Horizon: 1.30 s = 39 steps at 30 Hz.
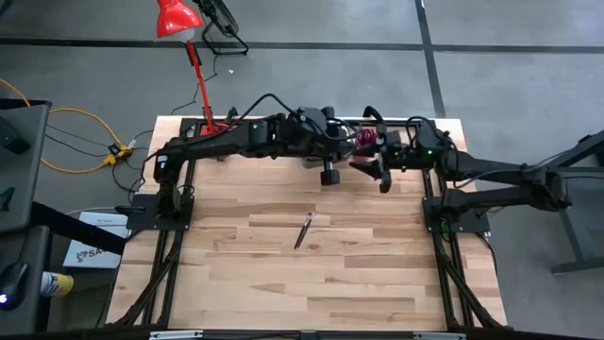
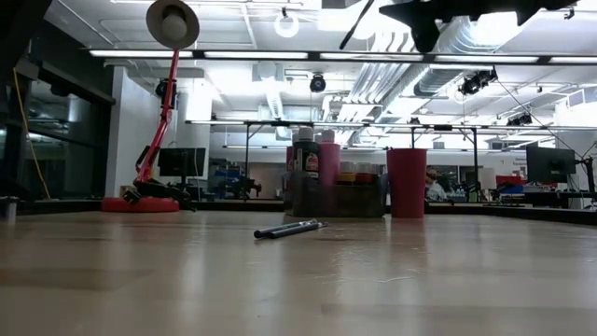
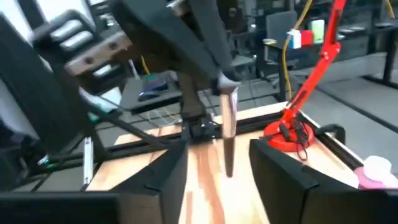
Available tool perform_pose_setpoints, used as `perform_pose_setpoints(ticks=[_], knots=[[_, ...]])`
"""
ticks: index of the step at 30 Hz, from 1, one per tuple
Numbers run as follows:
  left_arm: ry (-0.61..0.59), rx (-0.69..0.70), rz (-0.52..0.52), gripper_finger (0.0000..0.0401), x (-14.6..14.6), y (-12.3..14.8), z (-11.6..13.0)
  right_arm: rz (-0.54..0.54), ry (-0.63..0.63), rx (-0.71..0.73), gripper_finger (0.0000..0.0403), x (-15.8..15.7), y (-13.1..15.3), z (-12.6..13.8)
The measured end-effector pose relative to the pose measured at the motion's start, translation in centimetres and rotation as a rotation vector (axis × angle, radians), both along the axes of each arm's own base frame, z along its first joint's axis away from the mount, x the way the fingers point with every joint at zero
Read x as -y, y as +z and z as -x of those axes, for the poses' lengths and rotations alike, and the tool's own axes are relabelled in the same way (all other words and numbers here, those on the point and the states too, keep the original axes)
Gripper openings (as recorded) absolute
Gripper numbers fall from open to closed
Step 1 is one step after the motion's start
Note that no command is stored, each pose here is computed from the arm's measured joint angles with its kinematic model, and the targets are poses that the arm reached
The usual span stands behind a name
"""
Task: Pick & Place Paint Supplies
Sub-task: Put the black paintbrush into the red cup
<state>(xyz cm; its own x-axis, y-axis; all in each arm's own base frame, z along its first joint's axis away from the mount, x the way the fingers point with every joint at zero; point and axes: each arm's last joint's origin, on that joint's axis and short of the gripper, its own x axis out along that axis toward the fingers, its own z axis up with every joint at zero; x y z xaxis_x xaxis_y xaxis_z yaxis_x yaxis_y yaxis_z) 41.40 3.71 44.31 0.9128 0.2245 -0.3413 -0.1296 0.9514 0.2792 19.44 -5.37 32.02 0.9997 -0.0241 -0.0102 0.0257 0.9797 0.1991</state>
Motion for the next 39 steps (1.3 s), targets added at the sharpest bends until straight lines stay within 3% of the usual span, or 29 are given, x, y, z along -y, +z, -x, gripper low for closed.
perform_pose_setpoints(ticks=[5,9,14,20,26,33,39], knots=[[-0.013,0.000,0.004,0.0000,0.0,0.0,0.0,0.011,-0.027,0.039,0.0213,-0.3,-0.3,-1.6],[-0.013,0.000,0.008,0.0000,0.0,0.0,0.0,0.036,-0.011,0.063,0.0218,-0.5,-0.5,-2.7],[-0.012,0.001,0.011,0.0000,0.0,0.0,0.0,0.027,-0.039,0.026,0.0158,-0.3,-1.2,-3.3],[-0.012,-0.008,0.013,0.0000,0.0,-0.1,0.0,0.029,-0.037,0.033,0.0027,-0.3,-1.1,-3.2],[-0.007,-0.009,0.007,0.0005,0.0,-0.1,0.1,-0.022,-0.098,0.028,0.0018,-0.2,-1.1,-3.1],[0.064,-0.133,-0.074,0.0095,-0.1,-0.6,1.0,-0.067,-0.245,-0.059,0.0018,0.2,-1.9,-2.8],[0.237,-0.293,-0.119,0.0175,-0.4,-0.4,3.9,-0.111,-0.563,-0.180,0.0018,1.3,-2.9,-1.4]])
